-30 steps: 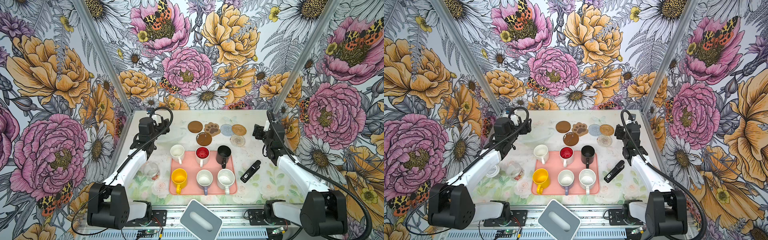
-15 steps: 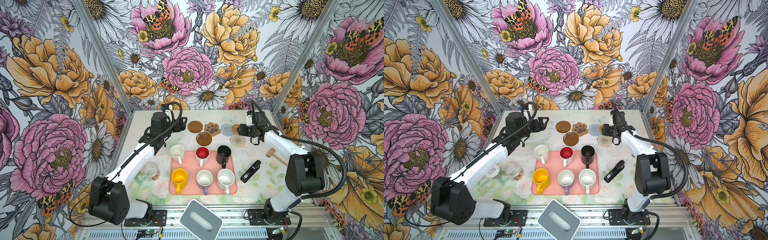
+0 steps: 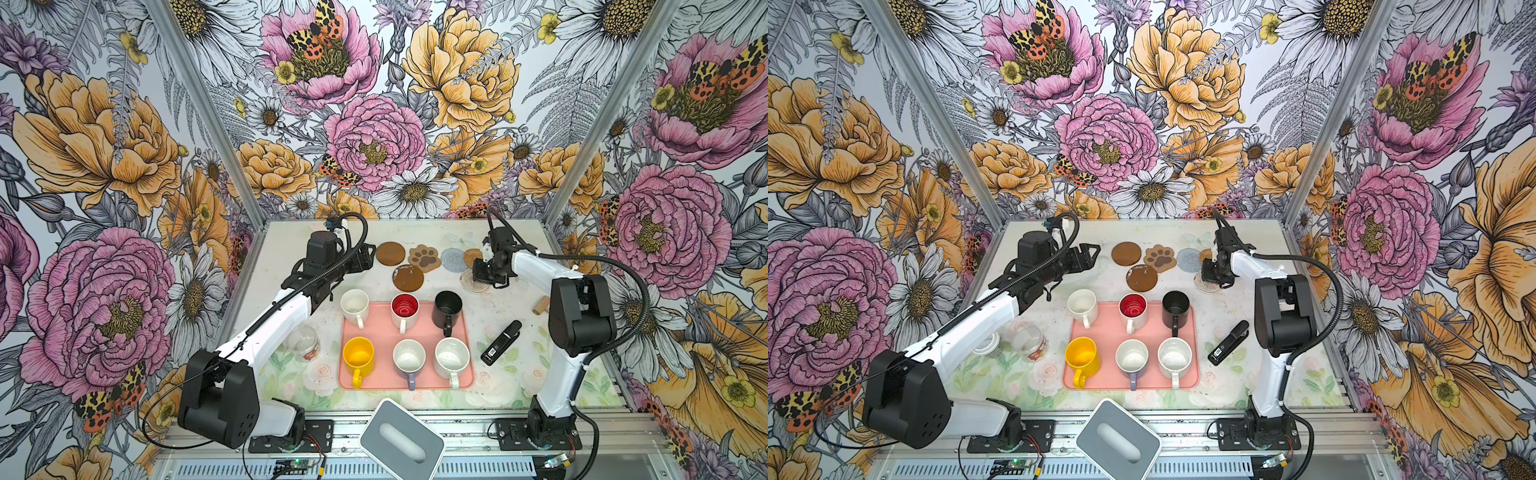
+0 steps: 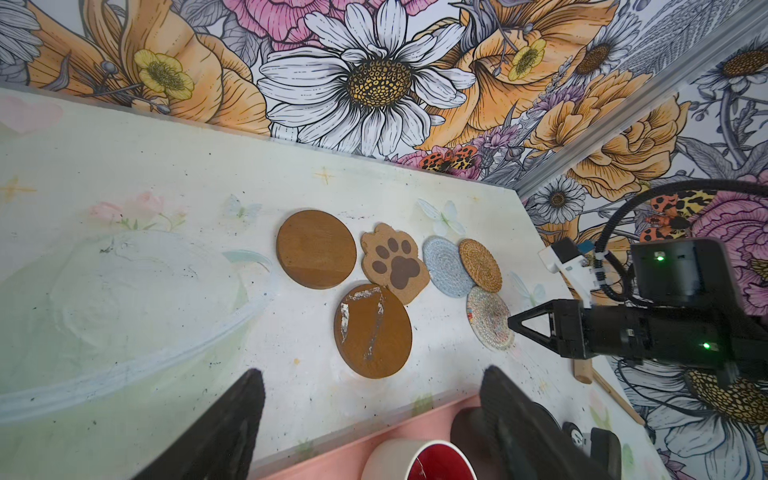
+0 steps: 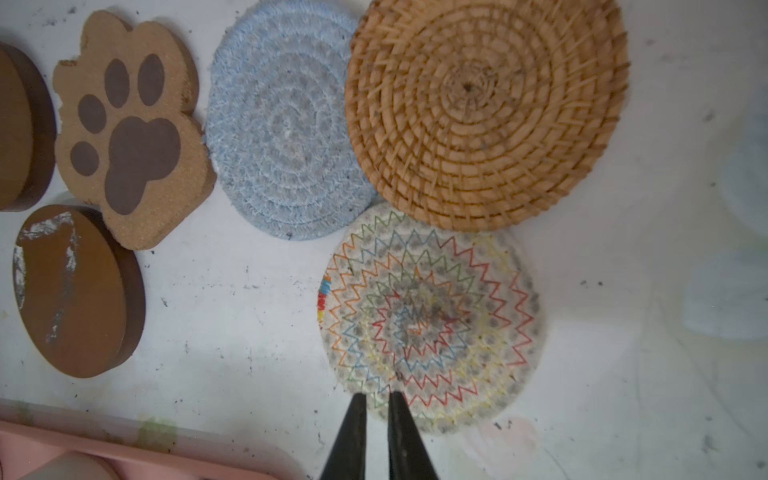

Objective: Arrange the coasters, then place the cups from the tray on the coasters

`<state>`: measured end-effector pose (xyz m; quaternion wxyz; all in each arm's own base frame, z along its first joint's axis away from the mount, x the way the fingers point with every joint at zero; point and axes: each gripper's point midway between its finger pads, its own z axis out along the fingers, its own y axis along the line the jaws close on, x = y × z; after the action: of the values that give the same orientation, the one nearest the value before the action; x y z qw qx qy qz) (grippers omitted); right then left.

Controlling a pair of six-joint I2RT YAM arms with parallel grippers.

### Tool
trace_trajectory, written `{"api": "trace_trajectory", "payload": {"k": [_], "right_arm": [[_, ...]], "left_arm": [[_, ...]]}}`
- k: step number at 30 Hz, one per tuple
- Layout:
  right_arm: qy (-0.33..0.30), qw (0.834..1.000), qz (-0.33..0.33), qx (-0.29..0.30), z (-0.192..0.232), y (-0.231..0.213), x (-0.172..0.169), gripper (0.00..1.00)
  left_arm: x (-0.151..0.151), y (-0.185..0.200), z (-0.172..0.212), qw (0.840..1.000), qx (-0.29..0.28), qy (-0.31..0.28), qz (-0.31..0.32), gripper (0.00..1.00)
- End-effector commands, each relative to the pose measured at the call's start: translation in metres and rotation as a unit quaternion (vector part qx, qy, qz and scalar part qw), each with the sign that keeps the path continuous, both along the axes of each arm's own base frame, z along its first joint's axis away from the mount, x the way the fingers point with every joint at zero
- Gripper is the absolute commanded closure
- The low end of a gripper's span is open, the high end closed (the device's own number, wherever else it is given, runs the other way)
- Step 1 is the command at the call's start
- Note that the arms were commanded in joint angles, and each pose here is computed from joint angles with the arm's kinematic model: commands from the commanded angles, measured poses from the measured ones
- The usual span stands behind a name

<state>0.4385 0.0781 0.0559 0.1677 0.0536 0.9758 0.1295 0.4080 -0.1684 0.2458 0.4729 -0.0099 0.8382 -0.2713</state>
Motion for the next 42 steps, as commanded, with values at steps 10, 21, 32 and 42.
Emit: {"api": "trace_trajectory", "payload": {"k": [10, 21, 32, 42], "right_arm": [[0.054, 0.997, -0.006, -0.051, -0.03, -0.016, -0.004, 0.99], [0.1, 0.993, -0.019, -0.065, -0.044, -0.042, -0.011, 1.0], [0.133, 0.986, -0.048, -0.091, -0.05, -0.083, -0.025, 1.0], [0.145, 0.98, -0.088, -0.102, -0.053, -0.119, -0.025, 1.0]], "left_arm": [[0.0, 0.003, 0.008, 1.0, -0.015, -0.01, 0.007, 0.17], [0.004, 0.009, 0.002, 1.0, -0.01, -0.005, 0.019, 0.17], [0.006, 0.017, -0.004, 1.0, -0.011, 0.002, 0.028, 0.17], [0.004, 0.023, -0.001, 0.999, -0.016, -0.002, 0.031, 0.17]]}}
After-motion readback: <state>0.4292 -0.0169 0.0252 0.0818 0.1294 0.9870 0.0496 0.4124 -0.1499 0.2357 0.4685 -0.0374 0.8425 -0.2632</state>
